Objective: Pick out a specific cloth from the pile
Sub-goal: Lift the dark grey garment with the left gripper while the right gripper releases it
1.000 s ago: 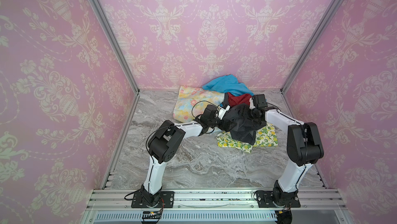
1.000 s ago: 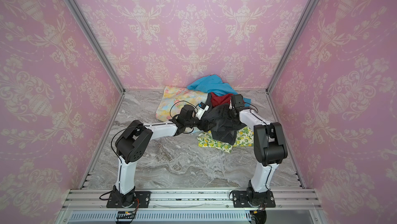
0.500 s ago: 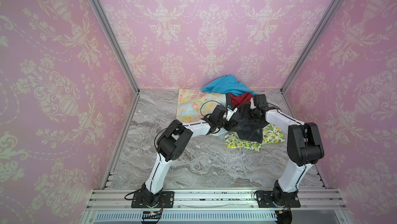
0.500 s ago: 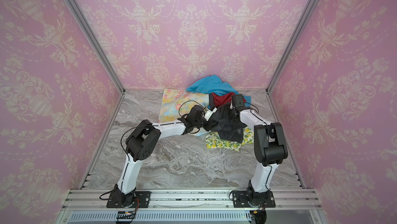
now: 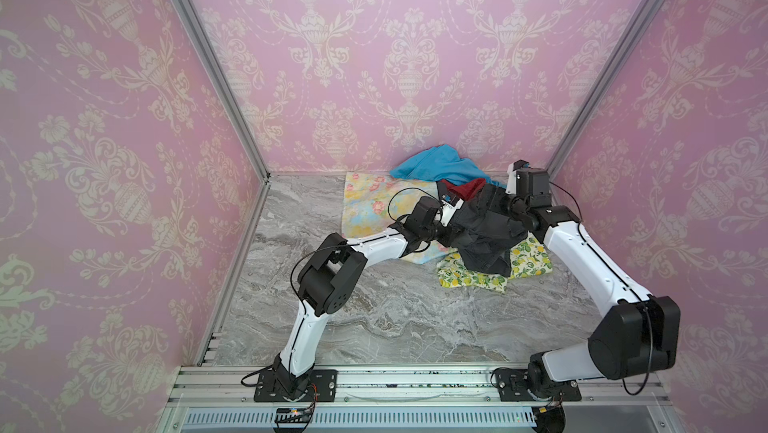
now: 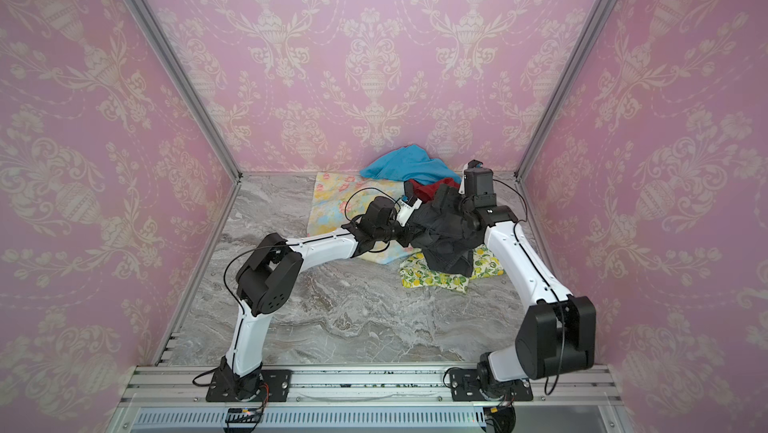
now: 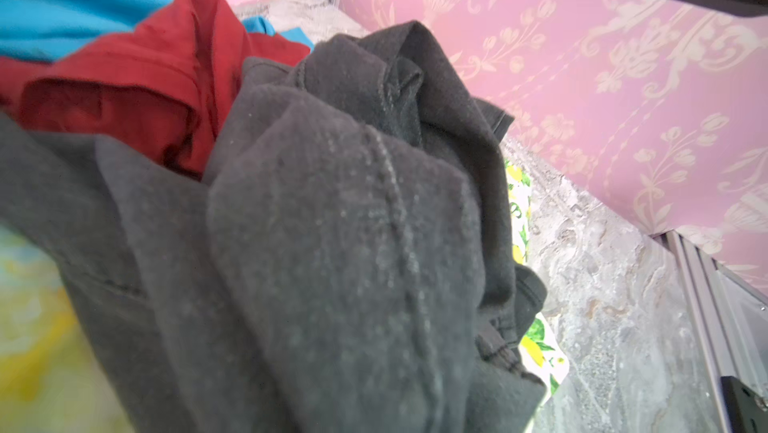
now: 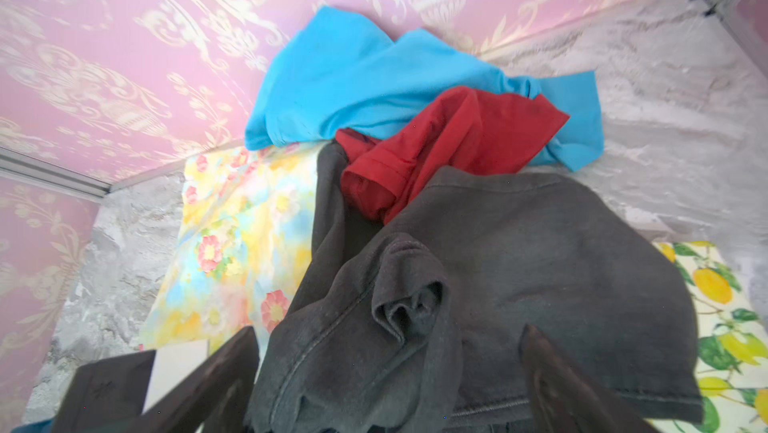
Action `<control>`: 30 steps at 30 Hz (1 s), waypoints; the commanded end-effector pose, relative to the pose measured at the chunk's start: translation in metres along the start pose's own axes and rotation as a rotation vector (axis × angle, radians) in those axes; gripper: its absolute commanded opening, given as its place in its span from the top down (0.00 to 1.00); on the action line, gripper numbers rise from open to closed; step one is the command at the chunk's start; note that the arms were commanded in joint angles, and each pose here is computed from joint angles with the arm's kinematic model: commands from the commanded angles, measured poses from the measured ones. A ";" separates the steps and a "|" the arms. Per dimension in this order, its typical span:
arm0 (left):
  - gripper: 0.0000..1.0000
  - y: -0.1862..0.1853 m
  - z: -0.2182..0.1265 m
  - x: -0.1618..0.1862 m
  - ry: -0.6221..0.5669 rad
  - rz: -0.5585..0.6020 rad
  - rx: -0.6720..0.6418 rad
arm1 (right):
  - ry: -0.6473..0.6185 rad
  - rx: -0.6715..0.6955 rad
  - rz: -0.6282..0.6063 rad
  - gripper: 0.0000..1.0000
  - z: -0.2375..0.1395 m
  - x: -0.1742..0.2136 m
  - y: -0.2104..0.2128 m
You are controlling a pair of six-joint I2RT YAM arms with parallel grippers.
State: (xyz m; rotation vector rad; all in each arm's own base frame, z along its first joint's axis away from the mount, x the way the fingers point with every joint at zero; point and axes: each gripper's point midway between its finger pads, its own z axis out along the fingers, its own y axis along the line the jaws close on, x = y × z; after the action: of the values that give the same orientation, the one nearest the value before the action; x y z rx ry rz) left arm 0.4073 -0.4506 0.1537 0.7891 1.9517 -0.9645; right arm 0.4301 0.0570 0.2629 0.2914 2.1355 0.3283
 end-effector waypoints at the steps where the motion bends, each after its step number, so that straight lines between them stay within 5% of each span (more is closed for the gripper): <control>1: 1.00 -0.047 -0.038 -0.094 -0.223 0.074 0.070 | -0.064 0.032 -0.059 0.00 -0.021 -0.010 -0.004; 16: 1.00 -0.073 -0.132 -0.217 -0.462 0.143 -0.024 | -0.185 0.012 -0.093 0.00 -0.056 -0.005 -0.010; 30: 1.00 -0.044 -0.245 -0.276 -0.558 0.118 -0.244 | -0.241 -0.131 -0.192 0.00 -0.067 0.002 0.020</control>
State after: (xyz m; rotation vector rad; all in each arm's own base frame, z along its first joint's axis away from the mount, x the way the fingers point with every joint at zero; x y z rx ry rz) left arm 0.4258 -0.3593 0.4138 0.5155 1.6603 -0.8082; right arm 0.3776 0.0582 0.2940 0.1228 1.9262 0.2877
